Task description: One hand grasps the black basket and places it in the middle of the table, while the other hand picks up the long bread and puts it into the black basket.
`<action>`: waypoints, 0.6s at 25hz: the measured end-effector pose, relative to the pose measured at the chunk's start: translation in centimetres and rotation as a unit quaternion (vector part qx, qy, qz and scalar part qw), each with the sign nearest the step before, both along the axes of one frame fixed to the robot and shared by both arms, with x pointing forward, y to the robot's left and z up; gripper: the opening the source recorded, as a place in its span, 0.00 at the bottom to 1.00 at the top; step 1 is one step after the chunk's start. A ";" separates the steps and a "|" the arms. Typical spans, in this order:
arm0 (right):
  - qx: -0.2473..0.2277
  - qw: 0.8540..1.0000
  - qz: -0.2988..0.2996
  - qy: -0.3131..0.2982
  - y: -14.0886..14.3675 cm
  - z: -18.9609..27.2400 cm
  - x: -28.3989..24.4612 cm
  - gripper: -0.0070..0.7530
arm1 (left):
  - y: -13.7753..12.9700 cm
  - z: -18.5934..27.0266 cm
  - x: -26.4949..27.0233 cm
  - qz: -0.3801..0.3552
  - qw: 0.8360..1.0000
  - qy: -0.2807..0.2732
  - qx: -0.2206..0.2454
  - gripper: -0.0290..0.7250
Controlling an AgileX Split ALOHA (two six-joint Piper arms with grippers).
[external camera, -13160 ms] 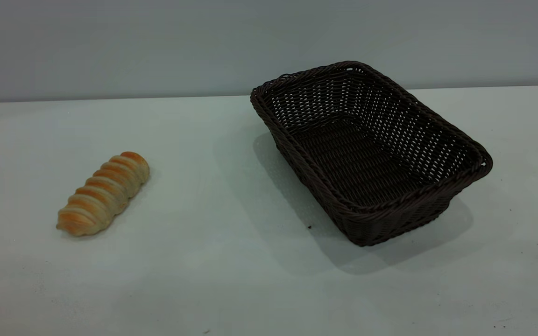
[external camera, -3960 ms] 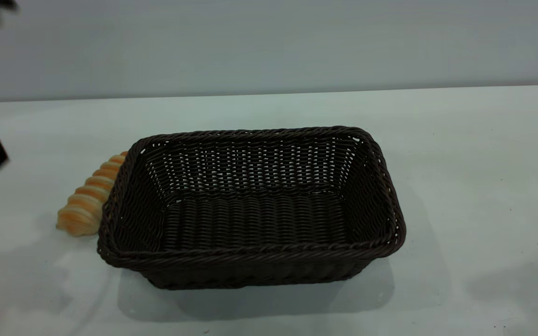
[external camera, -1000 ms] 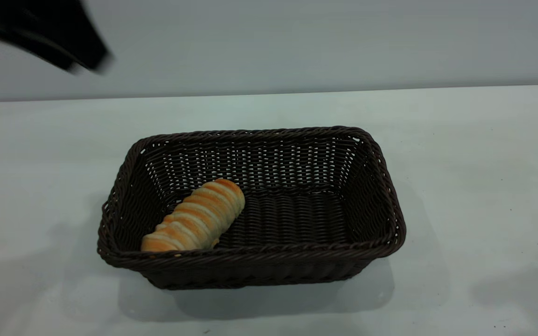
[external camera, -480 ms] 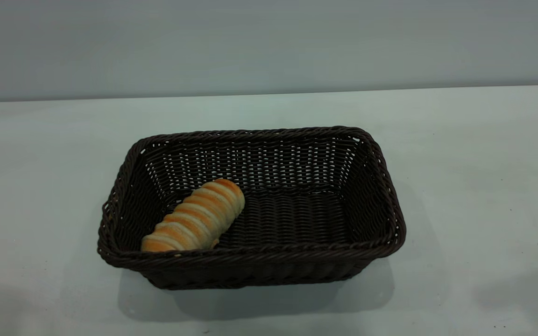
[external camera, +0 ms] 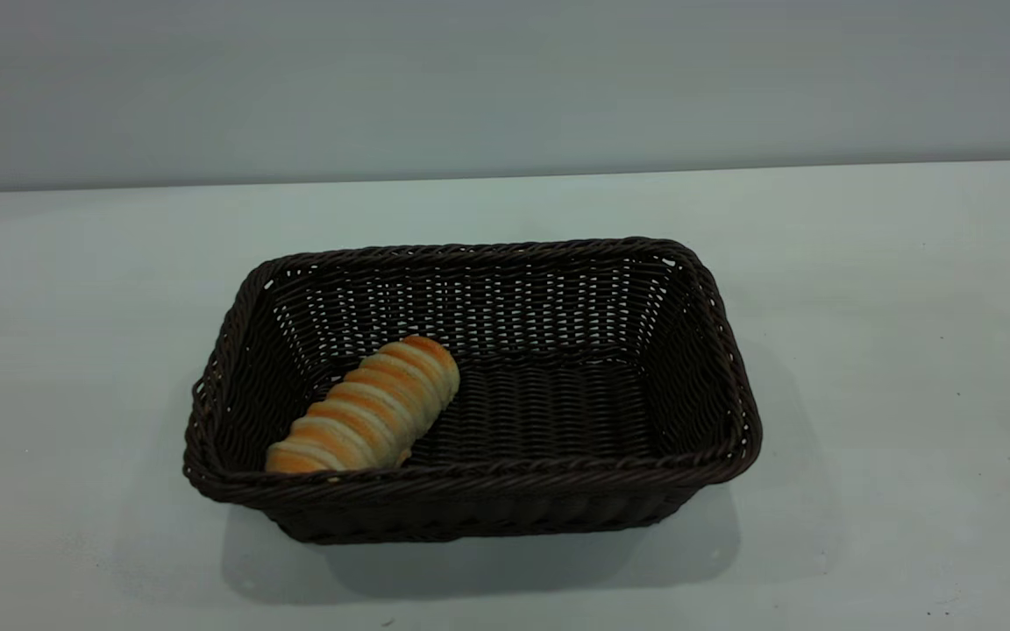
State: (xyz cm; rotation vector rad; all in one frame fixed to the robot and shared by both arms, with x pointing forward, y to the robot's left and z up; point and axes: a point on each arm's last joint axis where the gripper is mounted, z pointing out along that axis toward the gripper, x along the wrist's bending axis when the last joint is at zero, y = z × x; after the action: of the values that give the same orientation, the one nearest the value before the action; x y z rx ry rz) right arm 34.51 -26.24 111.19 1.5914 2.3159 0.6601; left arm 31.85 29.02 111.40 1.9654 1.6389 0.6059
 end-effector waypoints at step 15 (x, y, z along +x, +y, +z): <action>0.011 0.985 -0.004 -0.171 -2.7 -5.9 -9.3 0.72 | 0.4 -3.4 -4.2 0.007 1.000 -0.017 -0.007 0.59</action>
State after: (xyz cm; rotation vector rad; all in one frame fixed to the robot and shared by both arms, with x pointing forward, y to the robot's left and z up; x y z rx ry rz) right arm 25.23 -28.98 105.24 1.3692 2.0569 0.8830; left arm 27.66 29.46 107.96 1.9249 1.6330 0.6276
